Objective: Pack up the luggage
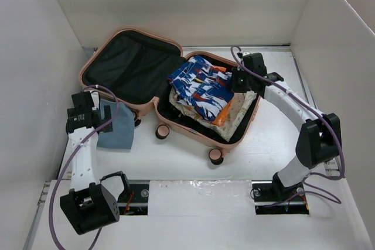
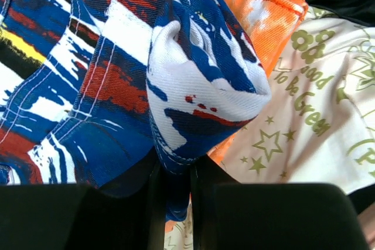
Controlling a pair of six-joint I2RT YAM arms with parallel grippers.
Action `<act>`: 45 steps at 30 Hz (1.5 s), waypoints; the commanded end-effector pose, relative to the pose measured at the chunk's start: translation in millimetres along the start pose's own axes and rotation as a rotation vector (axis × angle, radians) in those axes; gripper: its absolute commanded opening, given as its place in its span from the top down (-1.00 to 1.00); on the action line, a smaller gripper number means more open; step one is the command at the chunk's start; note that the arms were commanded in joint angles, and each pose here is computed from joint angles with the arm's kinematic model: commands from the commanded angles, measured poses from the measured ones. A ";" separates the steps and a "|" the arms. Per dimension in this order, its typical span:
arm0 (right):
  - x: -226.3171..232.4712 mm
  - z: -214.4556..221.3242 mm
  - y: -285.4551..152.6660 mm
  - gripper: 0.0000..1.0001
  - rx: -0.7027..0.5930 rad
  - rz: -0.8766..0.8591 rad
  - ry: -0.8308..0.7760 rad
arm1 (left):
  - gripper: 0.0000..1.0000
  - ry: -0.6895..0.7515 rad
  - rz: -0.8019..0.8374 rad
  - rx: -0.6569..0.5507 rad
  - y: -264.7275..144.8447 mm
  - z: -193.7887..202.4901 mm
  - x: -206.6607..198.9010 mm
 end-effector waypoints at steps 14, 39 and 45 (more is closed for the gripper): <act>-61.6 -10.1 -5.7 -0.40 -0.004 -0.140 -0.107 | -1.00 -0.341 0.005 0.005 19.4 -51.4 78.6; -22.0 -32.7 -45.5 -0.98 0.028 -0.015 -0.254 | -1.00 -0.219 0.178 0.392 106.2 -13.8 99.5; -21.3 -24.8 -42.8 -0.98 0.047 0.006 -0.250 | -1.00 -0.166 0.332 0.315 121.3 -23.9 99.8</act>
Point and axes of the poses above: each gripper's point midway between its finger pads, its own y axis out along the fingers, its own x axis along the line the jaws close on, z = x × y, the point moved 9 cm from there along -y, back along the fingers, and after that the axes turned 14 degrees about -y, right-handed, at the moved point
